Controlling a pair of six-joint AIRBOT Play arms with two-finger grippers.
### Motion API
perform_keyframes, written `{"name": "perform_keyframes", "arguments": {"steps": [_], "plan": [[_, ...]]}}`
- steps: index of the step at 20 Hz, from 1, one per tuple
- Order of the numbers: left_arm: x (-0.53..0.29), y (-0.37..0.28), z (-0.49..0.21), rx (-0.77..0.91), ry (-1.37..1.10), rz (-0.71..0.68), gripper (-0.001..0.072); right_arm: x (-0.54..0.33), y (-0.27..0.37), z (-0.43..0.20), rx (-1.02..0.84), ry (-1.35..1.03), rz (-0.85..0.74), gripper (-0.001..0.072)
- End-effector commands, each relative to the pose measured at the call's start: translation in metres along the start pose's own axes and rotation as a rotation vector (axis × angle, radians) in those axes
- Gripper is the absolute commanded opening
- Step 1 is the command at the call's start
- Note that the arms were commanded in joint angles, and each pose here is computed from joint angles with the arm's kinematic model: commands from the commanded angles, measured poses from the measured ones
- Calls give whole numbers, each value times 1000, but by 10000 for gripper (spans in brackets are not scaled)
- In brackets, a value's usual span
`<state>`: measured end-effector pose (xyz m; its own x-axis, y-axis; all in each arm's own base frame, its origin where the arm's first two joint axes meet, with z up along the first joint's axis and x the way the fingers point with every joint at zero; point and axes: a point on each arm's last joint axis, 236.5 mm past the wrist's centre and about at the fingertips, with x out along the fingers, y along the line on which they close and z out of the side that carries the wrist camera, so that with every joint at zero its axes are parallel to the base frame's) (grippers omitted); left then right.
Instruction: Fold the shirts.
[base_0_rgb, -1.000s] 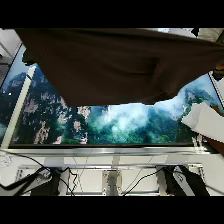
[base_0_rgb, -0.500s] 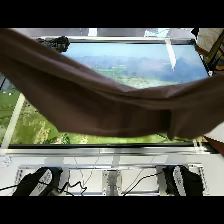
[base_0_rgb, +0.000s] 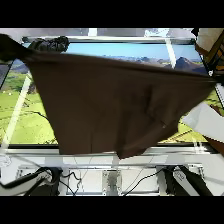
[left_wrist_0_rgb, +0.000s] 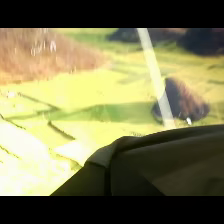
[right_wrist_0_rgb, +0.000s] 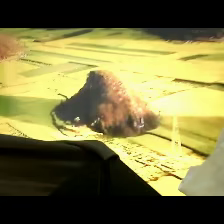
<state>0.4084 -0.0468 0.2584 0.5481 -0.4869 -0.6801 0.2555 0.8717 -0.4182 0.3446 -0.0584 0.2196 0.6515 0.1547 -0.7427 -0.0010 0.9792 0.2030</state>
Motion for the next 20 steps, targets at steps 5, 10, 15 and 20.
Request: {"name": "perform_keyframes", "arguments": {"steps": [5,10,15,20], "plan": [[177,125,-30,-192,197,-31,11,211,-15,-12,84,147,131,18],[205,155,-11,-193,92,19,11,263,-12,29,61,-46,62,18],[199,134,-48,-112,255,-57,11,266,6,14,5,16,80,18],[185,119,-68,-57,350,-110,9,258,-18,-44,-128,268,-1,18]]}}
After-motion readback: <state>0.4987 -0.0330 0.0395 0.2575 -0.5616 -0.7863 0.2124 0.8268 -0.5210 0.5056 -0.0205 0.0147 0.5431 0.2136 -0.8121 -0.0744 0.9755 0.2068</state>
